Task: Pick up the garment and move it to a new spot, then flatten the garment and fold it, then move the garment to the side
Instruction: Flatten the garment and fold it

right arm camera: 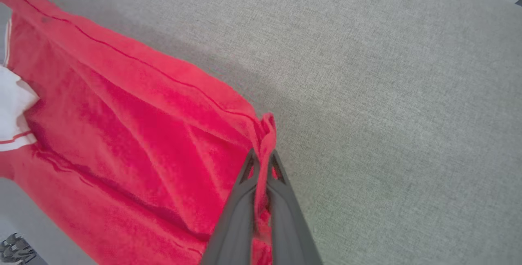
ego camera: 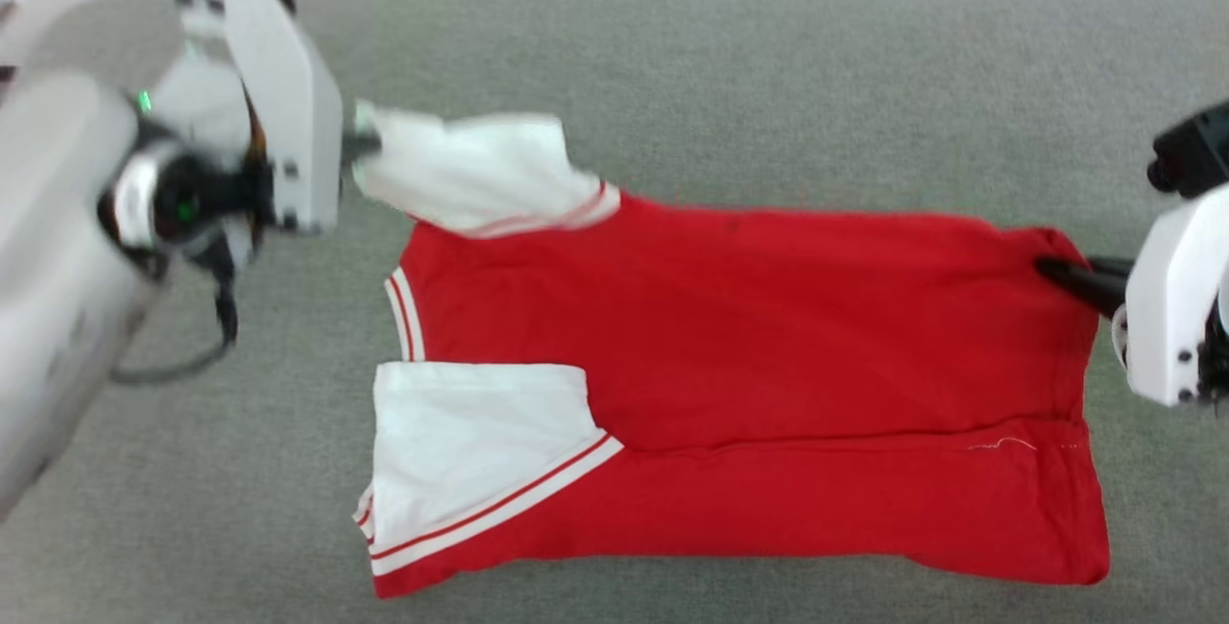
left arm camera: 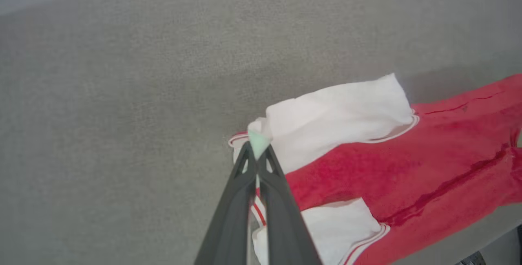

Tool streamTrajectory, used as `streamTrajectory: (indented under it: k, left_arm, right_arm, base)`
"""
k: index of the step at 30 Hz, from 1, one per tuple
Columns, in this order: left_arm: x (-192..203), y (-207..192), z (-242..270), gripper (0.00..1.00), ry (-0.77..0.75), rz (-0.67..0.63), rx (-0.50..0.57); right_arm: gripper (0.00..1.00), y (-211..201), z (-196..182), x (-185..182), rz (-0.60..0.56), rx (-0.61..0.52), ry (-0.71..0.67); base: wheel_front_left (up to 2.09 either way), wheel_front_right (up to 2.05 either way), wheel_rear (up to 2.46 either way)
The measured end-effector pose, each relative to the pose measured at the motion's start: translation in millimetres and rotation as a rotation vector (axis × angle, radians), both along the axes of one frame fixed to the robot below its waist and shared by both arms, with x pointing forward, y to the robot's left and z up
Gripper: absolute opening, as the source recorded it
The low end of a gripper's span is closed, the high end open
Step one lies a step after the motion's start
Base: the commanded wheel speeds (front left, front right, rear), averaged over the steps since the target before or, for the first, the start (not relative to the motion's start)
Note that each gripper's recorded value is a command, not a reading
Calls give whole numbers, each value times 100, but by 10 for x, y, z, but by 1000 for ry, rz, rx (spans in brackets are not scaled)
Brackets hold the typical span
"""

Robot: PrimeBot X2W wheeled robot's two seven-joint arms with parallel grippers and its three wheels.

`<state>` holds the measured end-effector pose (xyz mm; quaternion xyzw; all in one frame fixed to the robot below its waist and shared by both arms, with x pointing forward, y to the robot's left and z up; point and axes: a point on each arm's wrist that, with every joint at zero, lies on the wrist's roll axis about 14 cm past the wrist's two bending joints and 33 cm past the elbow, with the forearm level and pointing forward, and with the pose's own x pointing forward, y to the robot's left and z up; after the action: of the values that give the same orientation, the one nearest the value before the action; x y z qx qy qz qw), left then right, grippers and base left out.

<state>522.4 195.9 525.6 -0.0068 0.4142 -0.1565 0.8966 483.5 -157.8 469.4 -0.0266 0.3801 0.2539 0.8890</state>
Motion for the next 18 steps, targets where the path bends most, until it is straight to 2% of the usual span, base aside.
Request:
streamTrajectory:
  k: [4, 11, 18]
  left_arm:
    - [-448, 7, -97, 0, 67, 17, -6]
    - [-1155, -204, -356, 0, 186, 5, -54]
    - [-1514, -313, -610, 0, 284, -15, -54]
  right_arm:
    - [0, 2, -43, -190, 12, 3, 29]
    - [0, -79, -247, -494, -21, 21, 106]
    - [0, -45, -489, -799, -46, 46, 210]
  base:
    - [0, 0, 0]
    - [0, 0, 0]
    - [0, 0, 0]
